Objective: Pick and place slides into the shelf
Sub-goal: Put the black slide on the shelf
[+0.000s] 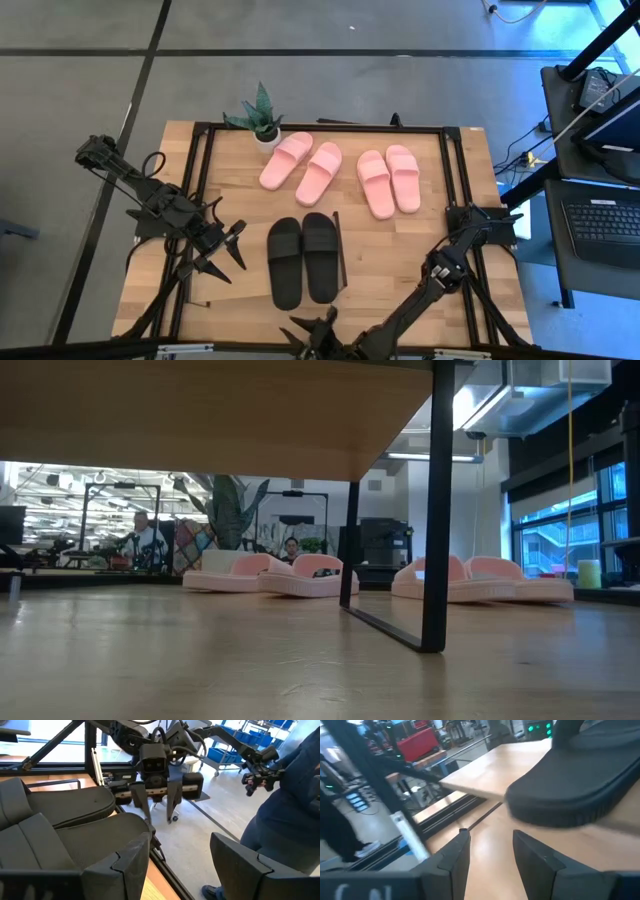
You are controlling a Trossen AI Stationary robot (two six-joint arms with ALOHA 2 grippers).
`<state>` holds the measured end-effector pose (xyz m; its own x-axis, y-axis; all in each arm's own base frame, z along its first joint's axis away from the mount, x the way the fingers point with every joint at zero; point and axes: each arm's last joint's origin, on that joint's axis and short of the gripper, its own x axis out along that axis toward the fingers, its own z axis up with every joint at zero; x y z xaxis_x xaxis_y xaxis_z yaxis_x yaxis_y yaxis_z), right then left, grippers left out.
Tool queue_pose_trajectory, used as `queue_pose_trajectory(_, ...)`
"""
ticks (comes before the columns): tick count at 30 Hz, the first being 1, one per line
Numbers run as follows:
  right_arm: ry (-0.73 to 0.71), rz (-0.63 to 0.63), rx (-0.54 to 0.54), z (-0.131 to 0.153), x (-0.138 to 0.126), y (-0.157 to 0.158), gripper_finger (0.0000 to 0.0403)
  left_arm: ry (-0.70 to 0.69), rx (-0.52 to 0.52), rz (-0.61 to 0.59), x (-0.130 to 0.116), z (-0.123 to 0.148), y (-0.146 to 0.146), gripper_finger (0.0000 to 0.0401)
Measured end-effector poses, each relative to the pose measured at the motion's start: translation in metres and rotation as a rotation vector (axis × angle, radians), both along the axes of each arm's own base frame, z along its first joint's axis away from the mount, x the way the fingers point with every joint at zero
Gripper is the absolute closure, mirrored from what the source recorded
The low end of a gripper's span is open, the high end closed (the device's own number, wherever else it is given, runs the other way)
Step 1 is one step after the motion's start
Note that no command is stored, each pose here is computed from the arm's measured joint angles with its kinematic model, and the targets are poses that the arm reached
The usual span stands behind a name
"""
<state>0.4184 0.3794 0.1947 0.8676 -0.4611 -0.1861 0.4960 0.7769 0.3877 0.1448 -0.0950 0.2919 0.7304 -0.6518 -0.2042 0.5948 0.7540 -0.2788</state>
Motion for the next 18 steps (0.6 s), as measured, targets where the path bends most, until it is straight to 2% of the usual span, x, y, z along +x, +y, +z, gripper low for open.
queue_pose_trajectory(3, -0.025, 0.031, 0.032, 0.016, -0.015, 0.011, 0.0253, -0.001, -0.001, 0.0, 0.0, 0.0, 0.0, 0.0201)
queue_pose_trajectory(6, -0.073, 0.006, 0.023, 0.048, -0.032, 0.016, 0.0253, -0.009, -0.006, 0.0, 0.0, 0.001, 0.0, 0.0201)
queue_pose_trajectory(14, -0.06, 0.021, -0.068, 0.128, -0.057, -0.006, 0.0253, -0.039, -0.013, 0.058, 0.002, 0.004, 0.001, 0.0201)
queue_pose_trajectory(18, -0.067, 0.015, 0.064, 0.155, -0.076, -0.027, 0.0253, -0.037, -0.02, 0.056, 0.002, 0.004, 0.001, 0.0201)
